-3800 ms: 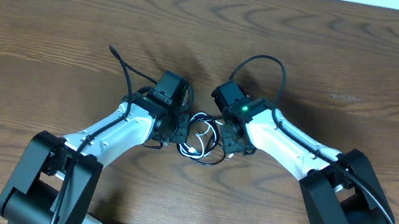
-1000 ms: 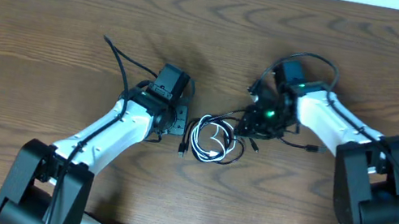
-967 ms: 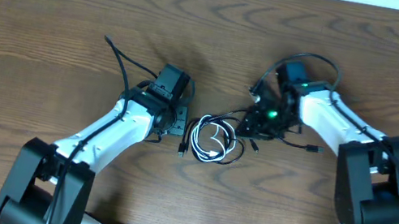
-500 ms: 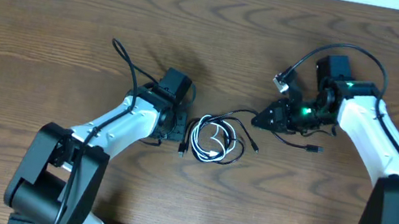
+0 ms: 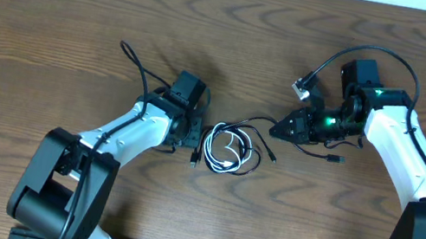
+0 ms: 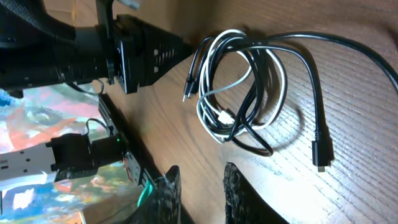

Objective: Untangle cables

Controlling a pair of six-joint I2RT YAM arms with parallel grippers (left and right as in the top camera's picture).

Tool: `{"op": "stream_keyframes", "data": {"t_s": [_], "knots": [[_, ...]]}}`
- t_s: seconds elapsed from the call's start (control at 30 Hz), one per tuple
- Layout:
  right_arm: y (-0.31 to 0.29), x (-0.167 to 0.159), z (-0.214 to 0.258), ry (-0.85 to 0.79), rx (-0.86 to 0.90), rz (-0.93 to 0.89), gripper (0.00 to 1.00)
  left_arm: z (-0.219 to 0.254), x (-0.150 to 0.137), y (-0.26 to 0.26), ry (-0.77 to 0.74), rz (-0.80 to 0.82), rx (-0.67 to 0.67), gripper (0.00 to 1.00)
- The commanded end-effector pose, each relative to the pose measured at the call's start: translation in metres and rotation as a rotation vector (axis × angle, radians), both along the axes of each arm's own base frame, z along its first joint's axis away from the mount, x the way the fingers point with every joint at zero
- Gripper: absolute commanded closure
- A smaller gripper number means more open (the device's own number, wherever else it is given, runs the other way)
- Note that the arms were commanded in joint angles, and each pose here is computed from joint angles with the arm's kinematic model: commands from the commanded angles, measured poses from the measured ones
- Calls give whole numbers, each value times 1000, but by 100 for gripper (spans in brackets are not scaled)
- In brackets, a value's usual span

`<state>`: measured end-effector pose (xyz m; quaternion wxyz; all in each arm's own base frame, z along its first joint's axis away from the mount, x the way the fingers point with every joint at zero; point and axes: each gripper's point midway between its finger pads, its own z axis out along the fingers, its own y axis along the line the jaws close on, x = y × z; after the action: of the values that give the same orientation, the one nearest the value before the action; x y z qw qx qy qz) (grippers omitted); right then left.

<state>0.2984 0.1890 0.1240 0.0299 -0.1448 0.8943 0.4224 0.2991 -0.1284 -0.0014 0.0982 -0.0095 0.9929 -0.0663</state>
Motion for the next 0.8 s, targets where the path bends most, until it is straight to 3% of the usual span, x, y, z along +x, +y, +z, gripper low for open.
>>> {"op": "stream_keyframes", "data": {"t_s": [0.0,0.77], "knots": [[3,-3,9,-22,31,17,80,-12,-4,1,29,3,2,67],[3,-3,9,-23,31,17,79,-16,0,-1,9,3,-6,66]]}}
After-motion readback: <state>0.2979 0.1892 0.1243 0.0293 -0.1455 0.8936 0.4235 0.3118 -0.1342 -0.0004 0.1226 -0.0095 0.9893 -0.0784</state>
